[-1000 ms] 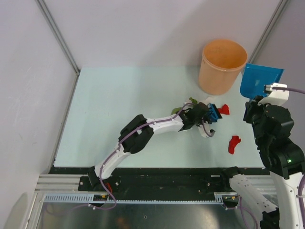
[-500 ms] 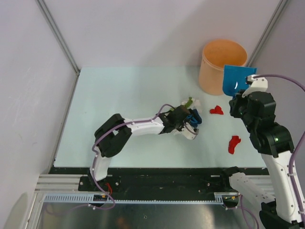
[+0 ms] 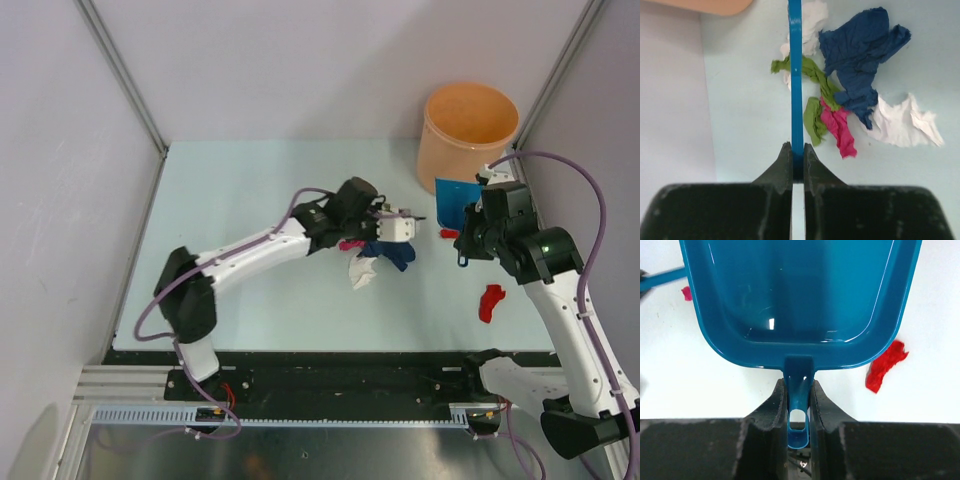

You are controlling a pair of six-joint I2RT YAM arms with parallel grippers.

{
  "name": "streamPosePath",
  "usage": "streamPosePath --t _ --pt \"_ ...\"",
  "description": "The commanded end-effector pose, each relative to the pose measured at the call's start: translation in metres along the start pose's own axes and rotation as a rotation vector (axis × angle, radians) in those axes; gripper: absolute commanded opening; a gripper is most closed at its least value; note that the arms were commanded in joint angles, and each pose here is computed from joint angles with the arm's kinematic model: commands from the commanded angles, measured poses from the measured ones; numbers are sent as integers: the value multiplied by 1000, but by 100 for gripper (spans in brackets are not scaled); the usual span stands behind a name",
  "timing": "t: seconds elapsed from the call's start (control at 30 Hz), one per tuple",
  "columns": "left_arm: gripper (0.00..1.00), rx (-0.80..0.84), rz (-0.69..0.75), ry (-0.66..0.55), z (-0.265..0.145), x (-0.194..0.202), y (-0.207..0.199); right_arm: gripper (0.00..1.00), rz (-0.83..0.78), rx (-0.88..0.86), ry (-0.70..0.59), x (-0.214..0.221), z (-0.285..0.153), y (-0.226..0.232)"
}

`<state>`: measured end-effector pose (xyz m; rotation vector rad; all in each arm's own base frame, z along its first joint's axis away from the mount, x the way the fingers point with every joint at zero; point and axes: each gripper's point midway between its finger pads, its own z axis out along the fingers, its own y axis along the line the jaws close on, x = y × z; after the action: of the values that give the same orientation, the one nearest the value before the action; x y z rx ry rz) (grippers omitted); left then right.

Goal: Sweep away the paper scraps from the table

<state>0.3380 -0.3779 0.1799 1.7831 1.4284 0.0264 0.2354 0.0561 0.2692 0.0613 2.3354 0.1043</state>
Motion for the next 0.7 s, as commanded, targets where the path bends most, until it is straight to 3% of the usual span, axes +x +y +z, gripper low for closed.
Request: streamPosePath --t 0.0,0.13,0.2,0.33,0.43,0.5,0.67 --pt "0 21 -258 -133 -66 -19 12 0 88 -34 32 16 -12 7" --pt "0 -42 -441 -105 -95 3 21 0 86 -86 160 52 -2 26" --pt "0 -53 -497 -100 -108 13 22 0 28 -58 281 85 11 39" --pt "0 -51 -638 -50 -113 53 20 0 -95 -46 385 128 8 63" --pt "0 -13 -712 -2 -109 78 7 0 -171 -95 448 159 7 83" --pt "0 35 -741 33 -103 88 -13 0 -234 -133 560 195 8 92" --pt "0 153 -796 84 -87 101 -54 0 -382 -11 661 236 33 88"
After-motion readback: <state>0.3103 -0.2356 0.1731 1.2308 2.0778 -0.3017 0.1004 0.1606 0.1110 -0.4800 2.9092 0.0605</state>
